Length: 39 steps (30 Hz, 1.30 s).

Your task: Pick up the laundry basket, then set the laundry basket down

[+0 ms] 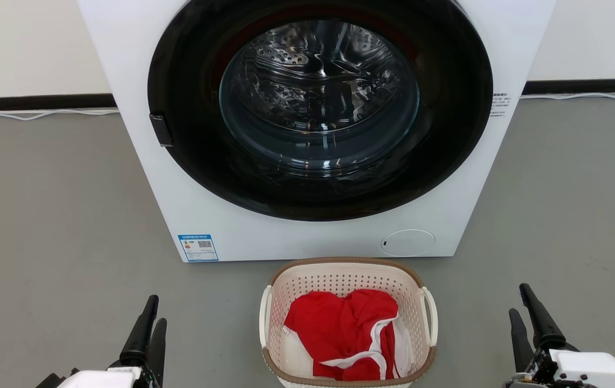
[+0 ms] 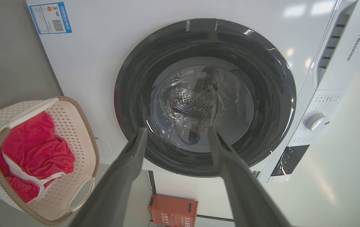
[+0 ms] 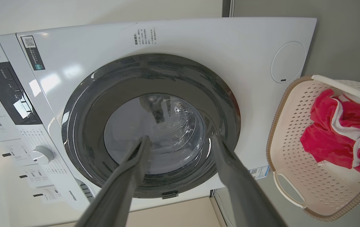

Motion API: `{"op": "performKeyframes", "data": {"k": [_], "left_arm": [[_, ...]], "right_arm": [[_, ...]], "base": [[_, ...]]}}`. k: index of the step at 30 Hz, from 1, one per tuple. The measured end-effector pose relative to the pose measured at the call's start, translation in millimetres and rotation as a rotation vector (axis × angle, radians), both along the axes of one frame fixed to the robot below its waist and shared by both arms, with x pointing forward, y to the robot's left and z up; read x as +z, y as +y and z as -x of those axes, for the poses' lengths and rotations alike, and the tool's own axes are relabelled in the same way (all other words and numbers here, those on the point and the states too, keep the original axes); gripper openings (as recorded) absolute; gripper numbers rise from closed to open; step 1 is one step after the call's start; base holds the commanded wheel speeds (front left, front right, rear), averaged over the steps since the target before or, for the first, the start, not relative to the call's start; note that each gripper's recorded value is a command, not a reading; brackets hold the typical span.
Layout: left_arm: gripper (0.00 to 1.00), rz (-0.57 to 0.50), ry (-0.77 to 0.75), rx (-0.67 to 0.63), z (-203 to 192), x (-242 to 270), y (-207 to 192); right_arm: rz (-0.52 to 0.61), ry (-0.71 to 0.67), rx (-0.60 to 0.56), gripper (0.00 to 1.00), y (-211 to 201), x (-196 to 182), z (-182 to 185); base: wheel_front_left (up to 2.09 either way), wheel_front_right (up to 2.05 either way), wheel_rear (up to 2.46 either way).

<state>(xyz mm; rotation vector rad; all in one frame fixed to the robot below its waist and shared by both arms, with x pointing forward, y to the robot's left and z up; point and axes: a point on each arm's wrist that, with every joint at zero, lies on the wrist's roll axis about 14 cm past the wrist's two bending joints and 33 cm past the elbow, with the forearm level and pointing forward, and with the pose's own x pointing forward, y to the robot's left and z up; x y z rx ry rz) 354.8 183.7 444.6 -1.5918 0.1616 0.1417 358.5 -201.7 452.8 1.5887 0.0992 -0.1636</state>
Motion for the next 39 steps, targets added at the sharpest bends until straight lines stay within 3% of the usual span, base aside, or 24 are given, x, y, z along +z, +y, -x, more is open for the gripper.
{"op": "performKeyframes", "data": {"k": [15,39], "left_arm": [[1.0,-0.068,-0.003,0.004,-1.1,1.3,-1.0],[1.0,-0.413,-0.006,-0.057,-1.5,4.6,-4.1]], "right_arm": [[0.114,-0.01,-0.008,1.0,-3.3,5.7,0.8],[0.579,-0.033,0.053,1.0,-3.2,21.1,-2.8]], "base": [[0.0,0.0,0.0],[0.0,0.0,0.0]]}}
